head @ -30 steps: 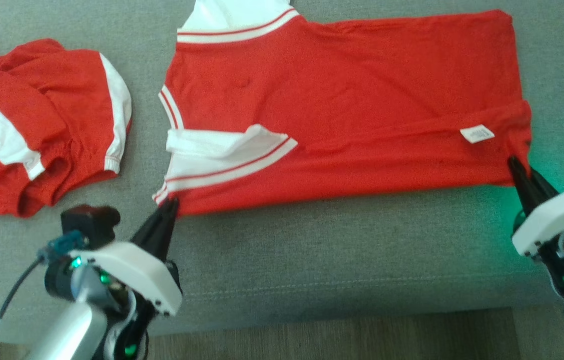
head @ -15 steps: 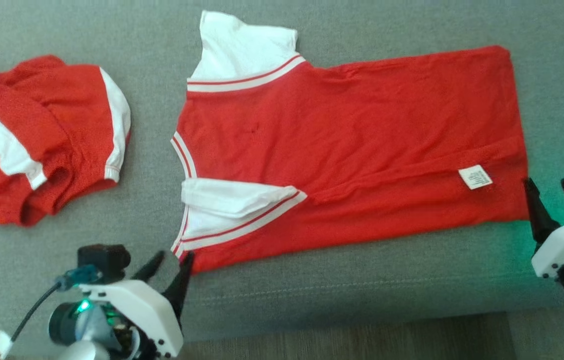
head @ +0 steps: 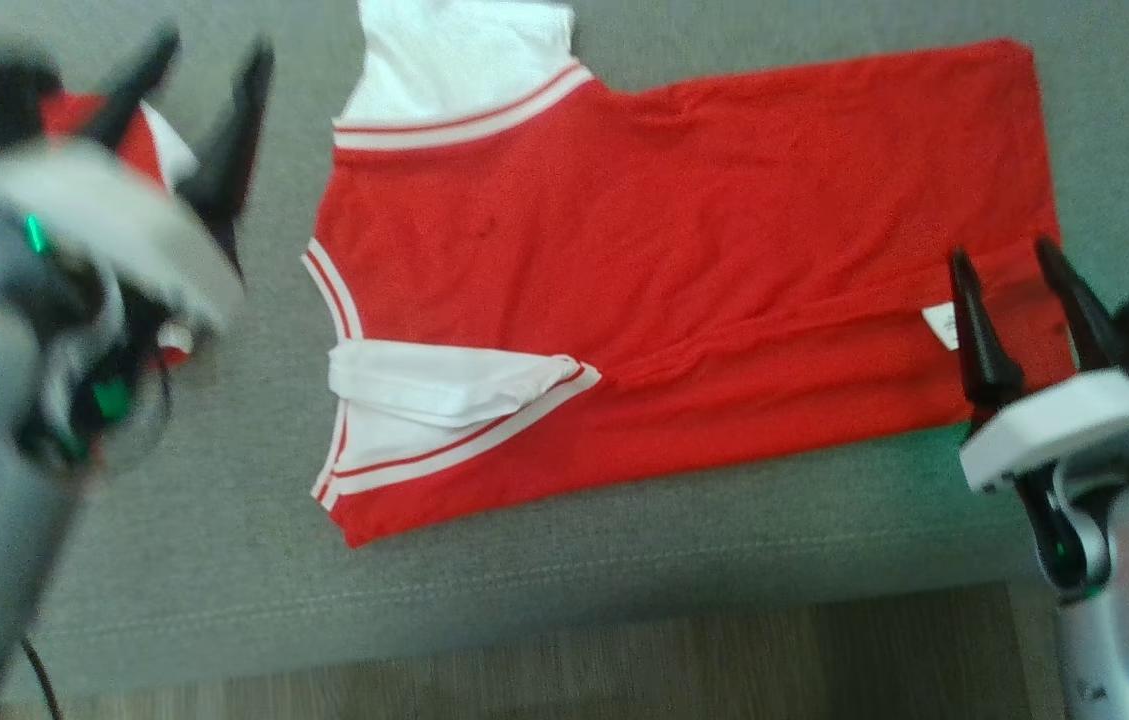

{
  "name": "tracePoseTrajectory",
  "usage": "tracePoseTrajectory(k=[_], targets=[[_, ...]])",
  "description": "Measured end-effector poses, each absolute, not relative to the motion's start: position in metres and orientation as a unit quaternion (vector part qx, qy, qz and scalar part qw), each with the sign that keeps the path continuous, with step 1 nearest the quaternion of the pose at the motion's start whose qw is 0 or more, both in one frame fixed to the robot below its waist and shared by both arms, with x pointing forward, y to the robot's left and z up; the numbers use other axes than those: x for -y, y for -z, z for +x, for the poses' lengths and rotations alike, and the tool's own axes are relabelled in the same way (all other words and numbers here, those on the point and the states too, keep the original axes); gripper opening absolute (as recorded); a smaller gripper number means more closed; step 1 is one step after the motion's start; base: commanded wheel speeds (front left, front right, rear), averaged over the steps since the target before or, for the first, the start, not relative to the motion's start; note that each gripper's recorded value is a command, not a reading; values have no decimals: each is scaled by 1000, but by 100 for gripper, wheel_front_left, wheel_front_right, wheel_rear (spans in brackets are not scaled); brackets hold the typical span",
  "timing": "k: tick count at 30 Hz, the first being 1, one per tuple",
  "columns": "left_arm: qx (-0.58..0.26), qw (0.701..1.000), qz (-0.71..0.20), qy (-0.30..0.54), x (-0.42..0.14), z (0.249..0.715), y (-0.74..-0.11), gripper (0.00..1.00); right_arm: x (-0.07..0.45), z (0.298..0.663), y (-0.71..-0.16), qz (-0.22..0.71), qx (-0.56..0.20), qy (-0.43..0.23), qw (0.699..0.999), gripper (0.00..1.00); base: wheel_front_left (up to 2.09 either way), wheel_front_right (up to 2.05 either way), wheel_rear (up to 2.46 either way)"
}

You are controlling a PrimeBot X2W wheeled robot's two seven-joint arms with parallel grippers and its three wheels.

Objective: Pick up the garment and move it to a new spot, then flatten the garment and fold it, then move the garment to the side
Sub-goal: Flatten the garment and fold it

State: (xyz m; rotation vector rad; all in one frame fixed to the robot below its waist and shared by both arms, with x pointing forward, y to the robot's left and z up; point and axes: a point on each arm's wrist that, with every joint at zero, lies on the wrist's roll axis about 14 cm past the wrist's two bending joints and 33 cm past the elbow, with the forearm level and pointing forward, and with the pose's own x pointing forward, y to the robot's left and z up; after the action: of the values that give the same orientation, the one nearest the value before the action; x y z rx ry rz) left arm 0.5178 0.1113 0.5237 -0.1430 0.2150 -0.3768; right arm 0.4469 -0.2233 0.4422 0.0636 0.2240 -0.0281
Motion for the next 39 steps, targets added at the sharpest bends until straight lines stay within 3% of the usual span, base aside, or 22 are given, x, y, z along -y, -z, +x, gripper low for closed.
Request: tracePoseTrajectory(k=[12, 23, 39], targets=[[-234, 945, 54, 223, -112, 632, -447, 100, 213, 490, -422, 18, -115, -7, 993, 100, 0, 0, 0], [-343, 897, 82, 265, -76, 657, -362, 100, 240, 478, -393, 9, -145, 30, 989, 100, 0, 0, 0], [-394, 869, 94, 283, -67, 659, -360, 100, 253, 481, -396, 7, -136, 47, 990, 100, 0, 0, 0]])
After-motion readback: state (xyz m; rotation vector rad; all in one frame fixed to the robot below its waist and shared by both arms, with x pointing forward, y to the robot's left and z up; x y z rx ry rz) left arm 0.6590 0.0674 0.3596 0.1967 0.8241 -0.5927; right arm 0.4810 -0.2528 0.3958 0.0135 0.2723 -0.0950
